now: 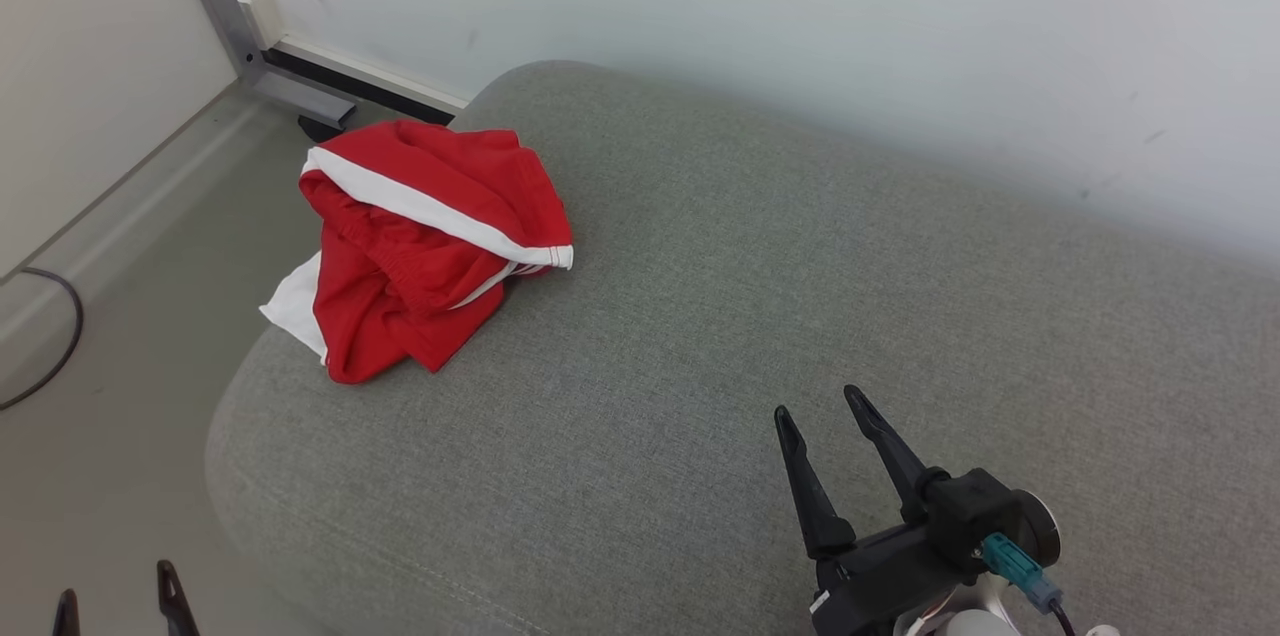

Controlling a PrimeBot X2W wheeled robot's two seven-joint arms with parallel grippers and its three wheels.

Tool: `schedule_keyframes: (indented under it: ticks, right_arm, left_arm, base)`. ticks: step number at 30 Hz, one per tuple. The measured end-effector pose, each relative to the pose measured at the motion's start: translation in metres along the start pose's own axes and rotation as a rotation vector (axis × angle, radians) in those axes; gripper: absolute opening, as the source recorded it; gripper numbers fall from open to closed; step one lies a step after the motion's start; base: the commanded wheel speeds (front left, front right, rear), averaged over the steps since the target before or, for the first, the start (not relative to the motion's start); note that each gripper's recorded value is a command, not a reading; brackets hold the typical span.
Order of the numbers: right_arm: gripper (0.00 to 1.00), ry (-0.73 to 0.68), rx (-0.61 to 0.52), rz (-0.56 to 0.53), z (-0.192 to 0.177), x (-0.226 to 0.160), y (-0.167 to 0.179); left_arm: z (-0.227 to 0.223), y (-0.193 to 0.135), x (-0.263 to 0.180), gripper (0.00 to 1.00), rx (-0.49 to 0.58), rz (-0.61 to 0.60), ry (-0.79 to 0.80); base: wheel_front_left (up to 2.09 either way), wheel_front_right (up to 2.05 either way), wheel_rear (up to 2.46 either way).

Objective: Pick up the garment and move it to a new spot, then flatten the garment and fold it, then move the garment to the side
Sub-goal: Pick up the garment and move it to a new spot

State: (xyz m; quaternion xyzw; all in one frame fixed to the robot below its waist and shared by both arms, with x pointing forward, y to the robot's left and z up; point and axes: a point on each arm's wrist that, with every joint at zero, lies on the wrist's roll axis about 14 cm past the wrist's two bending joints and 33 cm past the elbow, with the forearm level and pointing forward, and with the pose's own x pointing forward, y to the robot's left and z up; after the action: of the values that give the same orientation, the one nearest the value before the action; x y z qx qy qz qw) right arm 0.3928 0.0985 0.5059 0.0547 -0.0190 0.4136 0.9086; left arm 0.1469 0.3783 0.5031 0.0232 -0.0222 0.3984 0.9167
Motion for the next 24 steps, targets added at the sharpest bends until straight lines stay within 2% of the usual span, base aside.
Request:
schedule_keyframes:
  ticks: [6, 14, 18, 24]
  right_arm:
    - [1.0, 0.008, 0.005, -0.001, -0.004, 0.001, -0.003]
    - [1.0, 0.017, -0.004, -0.04, -0.01, -0.002, -0.024]
    - [1.0, 0.033, -0.016, -0.065, -0.018, -0.006, -0.039]
    - [1.0, 0.055, -0.029, -0.089, -0.03, -0.011, -0.058]
  left_arm:
    - [-0.001, -0.002, 0.001, 1.0, 0.003, 0.002, 0.007]
    - [-0.005, -0.025, 0.014, 1.0, -0.038, -0.079, 0.026]
    - [-0.004, -0.042, 0.03, 1.0, -0.051, -0.137, 0.025]
    - [0.02, -0.06, 0.074, 1.0, 0.003, -0.205, -0.044]
  base:
    - [0.0, 0.0, 0.0]
    - [0.0, 0.0, 0.0]
    - [0.0, 0.0, 0.0]
    - [0.0, 0.0, 0.0]
